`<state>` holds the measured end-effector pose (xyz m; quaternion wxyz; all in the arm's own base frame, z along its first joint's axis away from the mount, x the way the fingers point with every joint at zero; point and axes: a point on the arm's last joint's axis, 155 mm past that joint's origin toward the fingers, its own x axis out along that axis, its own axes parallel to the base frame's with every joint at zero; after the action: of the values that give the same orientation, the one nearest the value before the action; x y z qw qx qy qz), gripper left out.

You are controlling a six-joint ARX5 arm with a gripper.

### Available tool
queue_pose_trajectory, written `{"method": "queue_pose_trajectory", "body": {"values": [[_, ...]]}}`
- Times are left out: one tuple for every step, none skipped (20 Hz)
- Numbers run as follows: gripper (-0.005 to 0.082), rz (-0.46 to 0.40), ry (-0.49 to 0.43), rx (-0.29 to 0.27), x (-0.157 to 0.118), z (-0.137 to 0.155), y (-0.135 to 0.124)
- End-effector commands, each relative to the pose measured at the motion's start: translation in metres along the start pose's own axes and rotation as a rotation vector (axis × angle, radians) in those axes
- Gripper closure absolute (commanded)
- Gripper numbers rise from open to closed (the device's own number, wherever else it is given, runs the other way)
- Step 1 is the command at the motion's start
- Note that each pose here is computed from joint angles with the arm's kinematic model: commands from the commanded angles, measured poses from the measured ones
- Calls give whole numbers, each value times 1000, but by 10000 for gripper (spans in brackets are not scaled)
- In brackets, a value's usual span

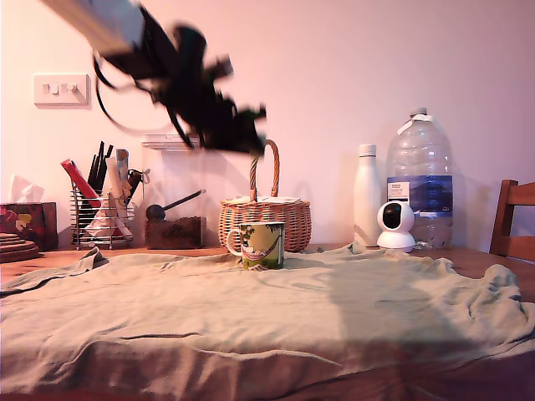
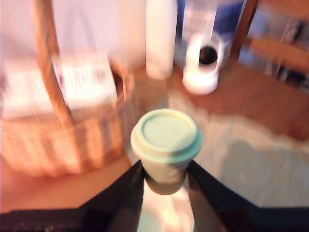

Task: Pick up the coffee capsules on the table and drop them inside the coffee cup

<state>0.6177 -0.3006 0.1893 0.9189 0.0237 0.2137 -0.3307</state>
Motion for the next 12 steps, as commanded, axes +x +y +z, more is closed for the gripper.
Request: {"method": "queue_pose_trajectory", "body": {"values": [[606,5,64,-12,17,-29,7],[606,6,83,-18,19,-33,8],[606,5,100,-17,21,-38,9],[606,12,110,-20,23,-43,10],[606,17,117,-21,24,-46,11],[606,18,124,-23,25,-49,12],[606,23,130,-23,26,-52,13],[606,27,136,-23,27,-54,14],[606,28,141,-24,27,-56,14],[605,27,144,-21,27,-56,14],[604,26,143,-20,27,-56,13],[604,26,139,-18,27,-55,13]]}}
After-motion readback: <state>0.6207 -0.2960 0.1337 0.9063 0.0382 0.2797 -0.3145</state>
